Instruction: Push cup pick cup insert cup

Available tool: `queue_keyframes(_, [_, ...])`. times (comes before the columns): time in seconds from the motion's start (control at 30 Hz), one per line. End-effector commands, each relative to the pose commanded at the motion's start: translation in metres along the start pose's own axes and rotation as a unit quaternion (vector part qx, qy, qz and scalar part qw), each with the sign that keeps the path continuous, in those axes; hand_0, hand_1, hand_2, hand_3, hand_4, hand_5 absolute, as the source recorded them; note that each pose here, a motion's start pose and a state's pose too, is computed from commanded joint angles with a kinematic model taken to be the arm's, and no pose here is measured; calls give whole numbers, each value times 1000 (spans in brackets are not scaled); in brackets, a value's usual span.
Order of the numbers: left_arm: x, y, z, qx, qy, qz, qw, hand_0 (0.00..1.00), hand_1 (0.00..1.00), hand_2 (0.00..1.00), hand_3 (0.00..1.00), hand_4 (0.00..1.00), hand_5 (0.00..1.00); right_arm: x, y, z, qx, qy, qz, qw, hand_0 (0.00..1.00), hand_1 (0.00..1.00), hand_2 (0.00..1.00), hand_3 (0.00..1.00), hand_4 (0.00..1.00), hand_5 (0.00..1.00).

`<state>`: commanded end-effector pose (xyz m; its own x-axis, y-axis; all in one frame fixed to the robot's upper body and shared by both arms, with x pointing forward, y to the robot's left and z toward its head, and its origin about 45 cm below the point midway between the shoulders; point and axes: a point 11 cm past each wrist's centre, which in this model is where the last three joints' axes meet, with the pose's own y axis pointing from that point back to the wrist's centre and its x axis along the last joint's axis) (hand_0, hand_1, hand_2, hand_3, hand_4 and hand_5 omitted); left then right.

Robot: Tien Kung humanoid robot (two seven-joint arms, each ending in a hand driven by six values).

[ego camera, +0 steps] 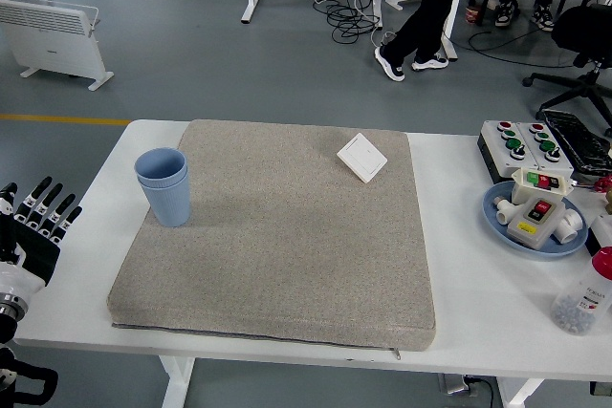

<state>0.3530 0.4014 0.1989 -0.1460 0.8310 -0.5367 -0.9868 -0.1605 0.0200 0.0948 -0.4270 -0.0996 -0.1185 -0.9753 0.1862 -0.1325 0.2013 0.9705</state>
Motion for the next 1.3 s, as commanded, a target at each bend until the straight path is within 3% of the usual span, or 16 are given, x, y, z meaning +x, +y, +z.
queue_keyframes(1.3, [-7,-4,-1,2,-1,-9,1000,836,855,911,819,612,998,-1,0,-4,5,-7,-1,1000,781,696,705,579,142,481])
